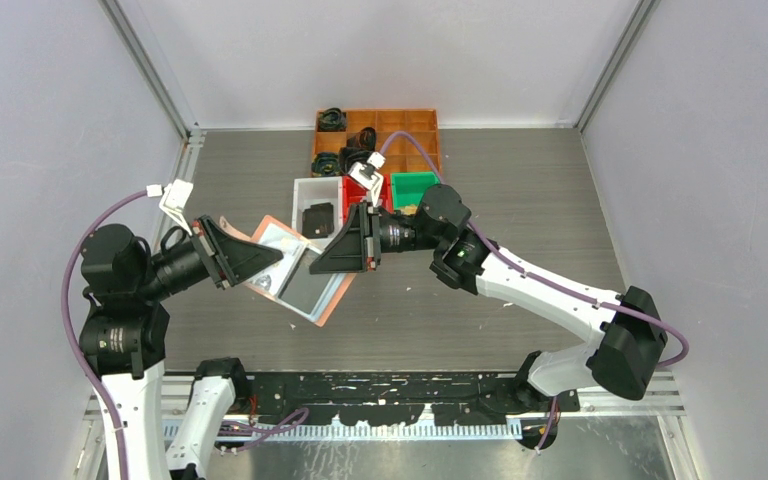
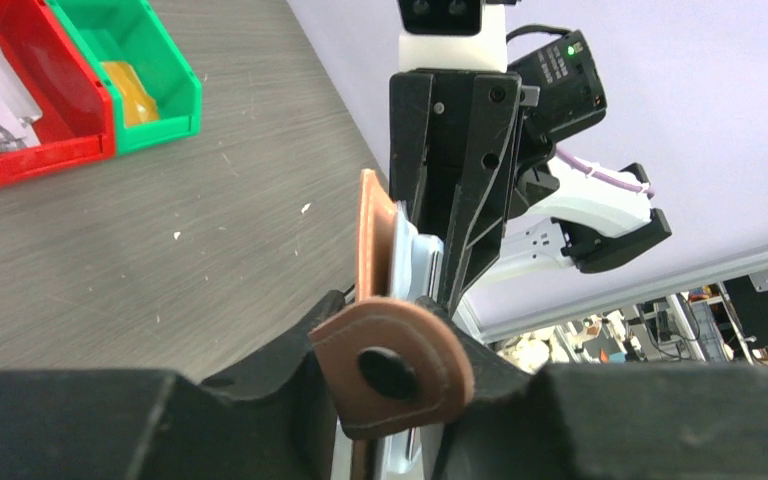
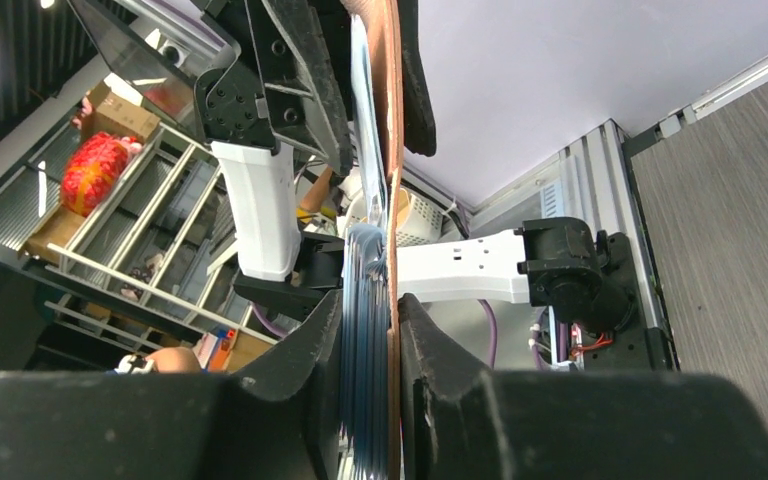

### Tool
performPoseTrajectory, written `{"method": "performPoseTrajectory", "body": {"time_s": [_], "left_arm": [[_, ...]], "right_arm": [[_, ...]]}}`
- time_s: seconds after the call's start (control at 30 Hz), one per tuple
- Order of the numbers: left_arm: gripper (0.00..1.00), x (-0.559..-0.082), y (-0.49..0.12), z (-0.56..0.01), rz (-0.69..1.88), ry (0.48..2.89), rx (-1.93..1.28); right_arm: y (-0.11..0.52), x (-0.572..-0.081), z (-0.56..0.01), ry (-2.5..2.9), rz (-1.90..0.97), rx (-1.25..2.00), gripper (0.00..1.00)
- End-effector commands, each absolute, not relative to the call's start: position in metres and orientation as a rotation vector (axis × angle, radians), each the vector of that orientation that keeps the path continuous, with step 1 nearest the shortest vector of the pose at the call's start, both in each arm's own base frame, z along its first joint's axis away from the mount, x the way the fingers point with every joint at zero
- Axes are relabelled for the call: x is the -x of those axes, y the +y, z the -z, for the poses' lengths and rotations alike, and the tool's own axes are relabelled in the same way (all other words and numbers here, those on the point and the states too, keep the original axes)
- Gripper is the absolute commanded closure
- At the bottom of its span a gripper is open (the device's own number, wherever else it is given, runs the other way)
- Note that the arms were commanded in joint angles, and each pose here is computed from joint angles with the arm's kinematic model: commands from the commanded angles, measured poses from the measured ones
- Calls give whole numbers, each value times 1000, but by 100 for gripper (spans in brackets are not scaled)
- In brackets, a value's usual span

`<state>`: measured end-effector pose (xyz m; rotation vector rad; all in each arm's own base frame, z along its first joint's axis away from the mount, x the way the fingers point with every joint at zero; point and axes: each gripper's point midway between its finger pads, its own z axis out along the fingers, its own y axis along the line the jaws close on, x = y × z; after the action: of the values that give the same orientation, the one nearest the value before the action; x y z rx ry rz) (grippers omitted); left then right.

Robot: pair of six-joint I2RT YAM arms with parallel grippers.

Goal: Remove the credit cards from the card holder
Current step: Remove the credit card from the card holder.

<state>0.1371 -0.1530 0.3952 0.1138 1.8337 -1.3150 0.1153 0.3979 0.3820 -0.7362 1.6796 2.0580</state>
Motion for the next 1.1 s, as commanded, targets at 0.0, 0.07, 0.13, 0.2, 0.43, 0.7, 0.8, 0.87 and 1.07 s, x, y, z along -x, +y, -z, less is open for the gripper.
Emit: {"method": "performPoseTrajectory", "body": {"time_s": [0.0,0.07,0.13,0.2,0.43,0.7,0.8,0.87,1.07], "left_arm": [[65,-137,-155,-406,1357,1803,-99],[65,-137,-156,-404,1372,1814,-99],[67,-135,-156,-406,1380,1810,-99],[68,-134,-157,-412,1395,1792,-103],[80,-127,-160,-414,1432,1788,-141],[98,-123,-161,-424,1416,1762,-181],[100,-127,-158,-431,1363,1735,-185],[100,-132,-154,-430,1305,1730,-164],[100,-153,-136,-415,1119,1745,-46]], "right_arm": [[383,-103,-426,1508,-2040,849,97],[381,-102,-426,1508,-2025,866,97],[381,-103,-426,1511,-2017,874,97],[381,-103,-428,1506,-2012,879,97],[381,-104,-430,1501,-1999,893,97],[378,-122,-423,1524,-1979,835,54],[374,-134,-420,1534,-1965,771,40],[367,-143,-424,1527,-1938,732,37],[331,-191,-443,1559,-1615,466,36]]}}
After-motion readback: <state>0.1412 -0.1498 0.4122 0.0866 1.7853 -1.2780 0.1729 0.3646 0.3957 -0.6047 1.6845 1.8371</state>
